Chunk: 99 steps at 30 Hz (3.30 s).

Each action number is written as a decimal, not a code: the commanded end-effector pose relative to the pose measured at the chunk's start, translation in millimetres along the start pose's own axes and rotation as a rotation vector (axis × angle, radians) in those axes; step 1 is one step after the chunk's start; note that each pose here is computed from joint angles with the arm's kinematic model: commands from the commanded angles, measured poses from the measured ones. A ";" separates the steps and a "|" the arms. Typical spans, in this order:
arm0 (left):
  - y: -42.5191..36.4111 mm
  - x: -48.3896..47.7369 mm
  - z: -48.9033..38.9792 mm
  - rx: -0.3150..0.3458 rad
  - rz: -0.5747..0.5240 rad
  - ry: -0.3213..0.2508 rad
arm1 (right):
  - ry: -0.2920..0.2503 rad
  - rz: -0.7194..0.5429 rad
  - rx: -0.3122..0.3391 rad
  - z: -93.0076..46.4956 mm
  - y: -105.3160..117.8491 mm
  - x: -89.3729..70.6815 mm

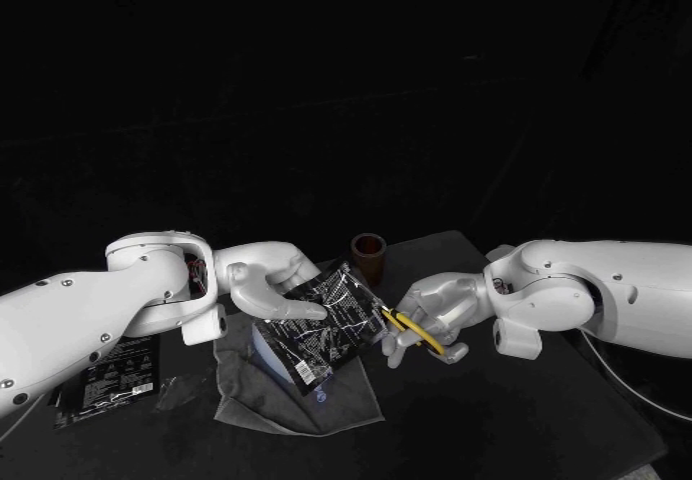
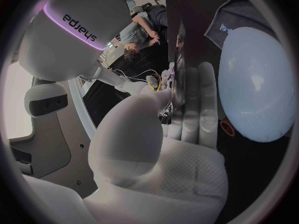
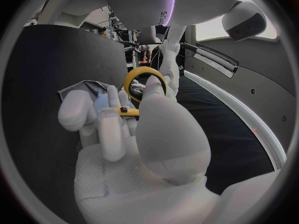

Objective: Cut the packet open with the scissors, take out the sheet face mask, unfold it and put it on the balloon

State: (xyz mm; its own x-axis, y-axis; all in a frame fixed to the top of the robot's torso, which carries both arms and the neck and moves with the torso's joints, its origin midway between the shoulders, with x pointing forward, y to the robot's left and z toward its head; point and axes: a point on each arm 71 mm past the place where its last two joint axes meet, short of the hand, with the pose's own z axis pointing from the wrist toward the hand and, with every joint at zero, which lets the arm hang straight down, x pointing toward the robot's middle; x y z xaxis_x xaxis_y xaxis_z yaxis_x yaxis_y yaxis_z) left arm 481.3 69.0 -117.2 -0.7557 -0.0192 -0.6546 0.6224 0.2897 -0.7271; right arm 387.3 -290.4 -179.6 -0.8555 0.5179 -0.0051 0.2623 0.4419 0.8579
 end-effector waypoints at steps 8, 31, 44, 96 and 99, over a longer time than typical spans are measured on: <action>-2.4 2.7 2.6 0.005 0.004 0.027 | -0.030 0.014 -0.054 0.0 7.5 -5.6; 0.3 1.1 0.7 -0.004 0.002 0.020 | -0.079 0.020 -0.076 -1.4 8.2 -12.7; 4.9 -1.3 -1.9 -0.018 -0.037 0.015 | -0.101 0.002 -0.076 -3.2 8.5 -8.5; 25.6 -8.3 -11.1 -0.107 -0.081 0.000 | -0.239 0.031 0.001 2.7 -4.1 36.8; 26.8 -8.0 -11.9 -0.116 -0.070 0.005 | -0.201 0.013 -0.009 0.9 -4.0 39.8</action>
State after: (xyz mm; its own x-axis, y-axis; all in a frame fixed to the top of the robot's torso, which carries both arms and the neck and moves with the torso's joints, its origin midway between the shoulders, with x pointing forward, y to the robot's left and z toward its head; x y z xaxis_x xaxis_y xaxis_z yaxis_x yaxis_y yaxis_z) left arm 502.6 89.0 -128.7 -0.8004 -0.0633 -0.5962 0.5291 0.3929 -0.7521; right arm 358.3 -275.9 -183.8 -0.6658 0.7406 -0.0901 0.3161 0.3894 0.8652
